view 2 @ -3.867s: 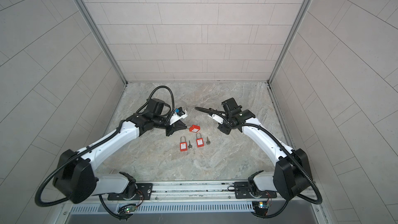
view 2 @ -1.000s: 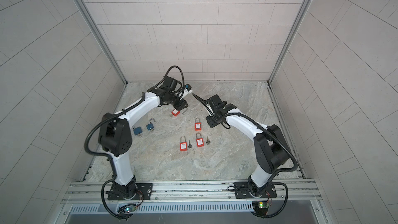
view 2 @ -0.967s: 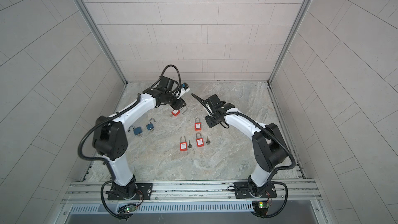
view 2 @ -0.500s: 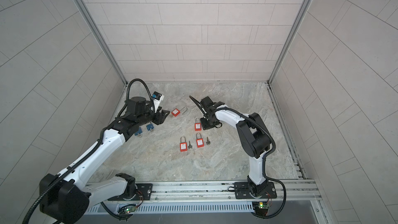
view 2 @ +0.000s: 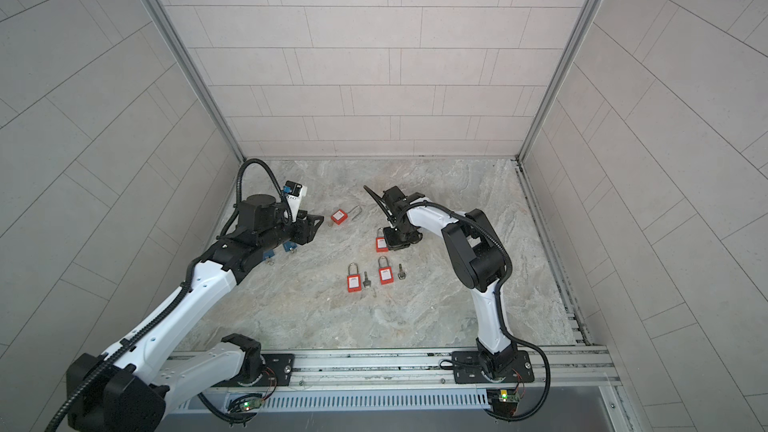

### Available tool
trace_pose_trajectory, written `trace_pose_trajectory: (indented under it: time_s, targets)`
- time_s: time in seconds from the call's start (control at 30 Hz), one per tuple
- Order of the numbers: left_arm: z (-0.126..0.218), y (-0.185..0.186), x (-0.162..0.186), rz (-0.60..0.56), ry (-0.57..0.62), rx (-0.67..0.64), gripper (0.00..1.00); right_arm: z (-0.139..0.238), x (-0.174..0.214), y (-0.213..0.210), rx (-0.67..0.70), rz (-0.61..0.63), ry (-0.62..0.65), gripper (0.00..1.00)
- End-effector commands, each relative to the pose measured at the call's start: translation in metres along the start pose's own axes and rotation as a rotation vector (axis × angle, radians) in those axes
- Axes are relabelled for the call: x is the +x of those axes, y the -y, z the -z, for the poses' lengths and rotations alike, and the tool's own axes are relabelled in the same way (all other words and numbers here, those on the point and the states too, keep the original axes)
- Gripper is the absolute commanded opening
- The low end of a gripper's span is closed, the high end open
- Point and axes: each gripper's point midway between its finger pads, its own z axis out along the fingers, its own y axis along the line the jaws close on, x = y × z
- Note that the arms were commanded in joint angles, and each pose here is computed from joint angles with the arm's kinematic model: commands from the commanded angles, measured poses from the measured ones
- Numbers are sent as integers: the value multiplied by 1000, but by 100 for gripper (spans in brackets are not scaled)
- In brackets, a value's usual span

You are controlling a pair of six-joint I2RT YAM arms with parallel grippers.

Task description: Lock with the key

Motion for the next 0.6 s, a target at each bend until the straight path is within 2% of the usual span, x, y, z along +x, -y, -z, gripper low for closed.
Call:
trace_pose_trajectory:
  time_s: [0.0, 0.17, 0.4, 0.57]
  targets:
    - [0, 1, -1, 36, 6, 10, 61, -1, 6, 8, 16, -38, -30, 18]
    - [-4, 2, 10, 64, -24, 24, 62, 13, -1, 14, 25, -51, 30, 29]
    - [-4, 4, 11, 84, -31, 36, 63, 31, -13, 16, 64, -32, 89, 31]
    - [-4, 7, 18, 46, -49, 52, 66, 48, -24, 24, 141, -8, 156, 31]
